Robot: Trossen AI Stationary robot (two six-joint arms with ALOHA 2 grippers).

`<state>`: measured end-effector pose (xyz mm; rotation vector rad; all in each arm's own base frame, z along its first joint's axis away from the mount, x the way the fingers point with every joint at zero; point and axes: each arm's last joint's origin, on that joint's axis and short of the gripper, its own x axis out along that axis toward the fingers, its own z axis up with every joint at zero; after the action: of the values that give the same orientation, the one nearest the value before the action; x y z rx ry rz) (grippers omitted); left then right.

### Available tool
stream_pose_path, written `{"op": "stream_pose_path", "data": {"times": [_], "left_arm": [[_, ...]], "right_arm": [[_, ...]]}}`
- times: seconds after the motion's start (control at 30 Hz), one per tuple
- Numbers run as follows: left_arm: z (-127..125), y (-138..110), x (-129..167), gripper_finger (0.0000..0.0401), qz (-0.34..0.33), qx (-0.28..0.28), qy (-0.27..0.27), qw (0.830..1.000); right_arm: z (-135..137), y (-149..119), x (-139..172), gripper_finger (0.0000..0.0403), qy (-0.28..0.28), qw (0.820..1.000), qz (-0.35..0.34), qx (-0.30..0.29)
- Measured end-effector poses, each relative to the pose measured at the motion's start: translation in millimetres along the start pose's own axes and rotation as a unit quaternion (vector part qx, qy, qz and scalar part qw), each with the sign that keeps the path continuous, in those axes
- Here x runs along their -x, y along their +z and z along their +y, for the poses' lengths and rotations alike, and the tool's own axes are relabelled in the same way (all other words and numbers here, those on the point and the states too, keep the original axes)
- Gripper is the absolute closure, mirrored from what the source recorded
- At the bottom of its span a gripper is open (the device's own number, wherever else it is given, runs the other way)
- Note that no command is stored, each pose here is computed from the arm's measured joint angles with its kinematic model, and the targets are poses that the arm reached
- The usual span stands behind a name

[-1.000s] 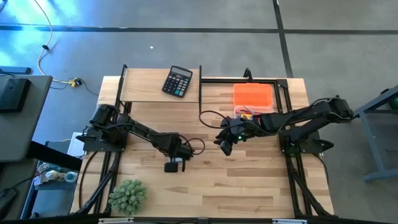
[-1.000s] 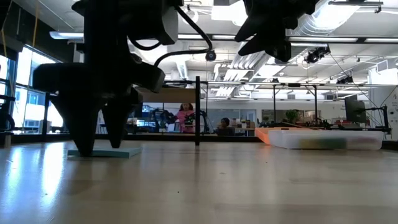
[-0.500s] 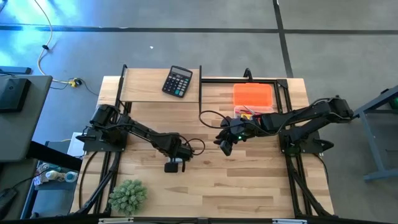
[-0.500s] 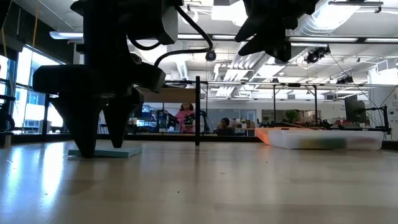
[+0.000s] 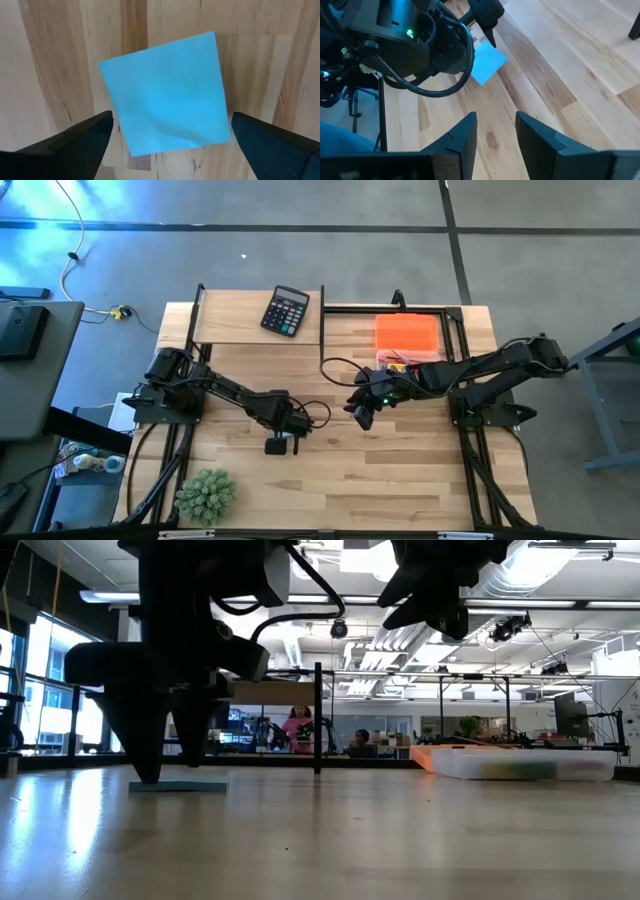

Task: Pack school essentials
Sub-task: Put the blue sticky notes into the orange supply box

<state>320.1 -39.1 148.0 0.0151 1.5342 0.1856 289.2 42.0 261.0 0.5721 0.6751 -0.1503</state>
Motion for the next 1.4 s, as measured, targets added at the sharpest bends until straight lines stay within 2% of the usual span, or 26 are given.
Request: {"op": "stream_pose_path", "data": {"times": [0.23, 0.5, 0.7, 1.1, 1.4], "left_arm": [[10, 1, -6, 0.0004, -0.002, 0.005, -0.005, 1.0], [29, -2, -19, 0.0004, -0.001, 0.022, -0.065, 0.998], [30, -3, -22, 0.0006, 0.0, 0.021, -0.074, 0.997], [31, -3, -23, 0.0086, -0.006, 0.0, -0.06, 0.998], [31, -3, -24, 0.0122, -0.007, -0.008, -0.059, 0.998]], "right_arm": [[0, 0, 0, 0.0277, 0.0, 1.0, 0.0, 0.0], [0, 0, 0, 0.0277, 0.0, 1.0, 0.0, 0.0], [0, 0, 0, 0.0277, 0.0, 1.0, 0.0, 0.0], [0, 0, 0, 0.0277, 0.0, 1.0, 0.0, 0.0], [0, 0, 0, 0.0277, 0.0, 1.0, 0.0, 0.0]]}}
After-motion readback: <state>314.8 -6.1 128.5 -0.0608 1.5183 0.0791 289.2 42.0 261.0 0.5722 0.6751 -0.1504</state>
